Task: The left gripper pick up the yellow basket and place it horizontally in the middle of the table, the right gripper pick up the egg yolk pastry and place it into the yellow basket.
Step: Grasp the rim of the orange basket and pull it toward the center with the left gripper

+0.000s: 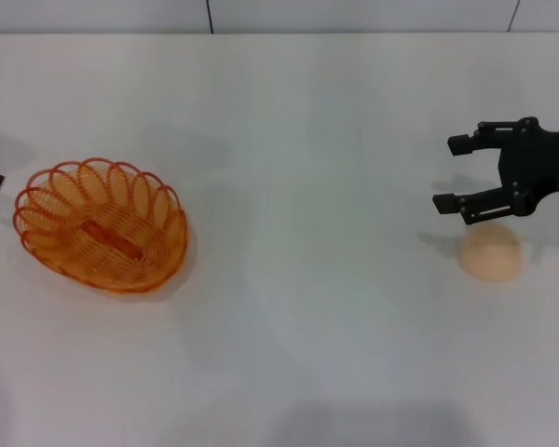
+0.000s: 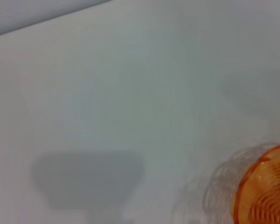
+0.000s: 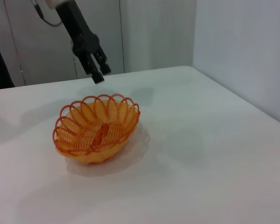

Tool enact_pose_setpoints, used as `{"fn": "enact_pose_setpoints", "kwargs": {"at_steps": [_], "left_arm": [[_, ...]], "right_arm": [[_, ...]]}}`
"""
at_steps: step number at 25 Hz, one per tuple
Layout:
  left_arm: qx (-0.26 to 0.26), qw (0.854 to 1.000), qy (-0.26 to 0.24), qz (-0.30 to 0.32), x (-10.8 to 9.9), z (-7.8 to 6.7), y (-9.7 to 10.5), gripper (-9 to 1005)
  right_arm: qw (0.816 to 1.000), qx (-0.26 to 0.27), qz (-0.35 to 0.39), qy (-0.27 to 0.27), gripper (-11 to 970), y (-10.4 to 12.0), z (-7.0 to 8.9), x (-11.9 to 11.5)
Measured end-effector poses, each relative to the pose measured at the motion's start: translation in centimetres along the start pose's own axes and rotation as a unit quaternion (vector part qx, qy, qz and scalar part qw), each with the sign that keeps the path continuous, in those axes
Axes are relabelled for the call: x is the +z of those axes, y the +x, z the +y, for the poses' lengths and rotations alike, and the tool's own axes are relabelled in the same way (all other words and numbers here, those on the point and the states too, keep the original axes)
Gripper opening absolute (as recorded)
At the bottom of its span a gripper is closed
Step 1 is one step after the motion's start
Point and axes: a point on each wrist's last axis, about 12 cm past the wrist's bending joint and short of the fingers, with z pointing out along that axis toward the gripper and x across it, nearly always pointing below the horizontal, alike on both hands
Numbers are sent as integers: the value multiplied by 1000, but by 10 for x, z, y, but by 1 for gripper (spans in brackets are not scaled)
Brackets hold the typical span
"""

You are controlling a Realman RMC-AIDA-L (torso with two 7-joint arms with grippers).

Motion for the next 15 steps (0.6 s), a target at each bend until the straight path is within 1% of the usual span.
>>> {"fn": "enact_pose_setpoints", "kwargs": {"at_steps": [5, 7, 9, 15], "left_arm": [[8, 1000, 14, -11, 21, -8, -1, 706], [10, 1000, 17, -14, 24, -10, -2, 705], [12, 999, 28, -24, 31, -14, -5, 705], [8, 999, 32, -25, 42, -18, -4, 703]], "right_arm": [[1000, -6, 0, -2, 831, -4, -1, 2], [1000, -7, 0, -2, 830, -4, -1, 2], [1000, -7, 1, -1, 829, -4, -2, 2], [1000, -8, 0, 1, 825, -4, -2, 4]]}}
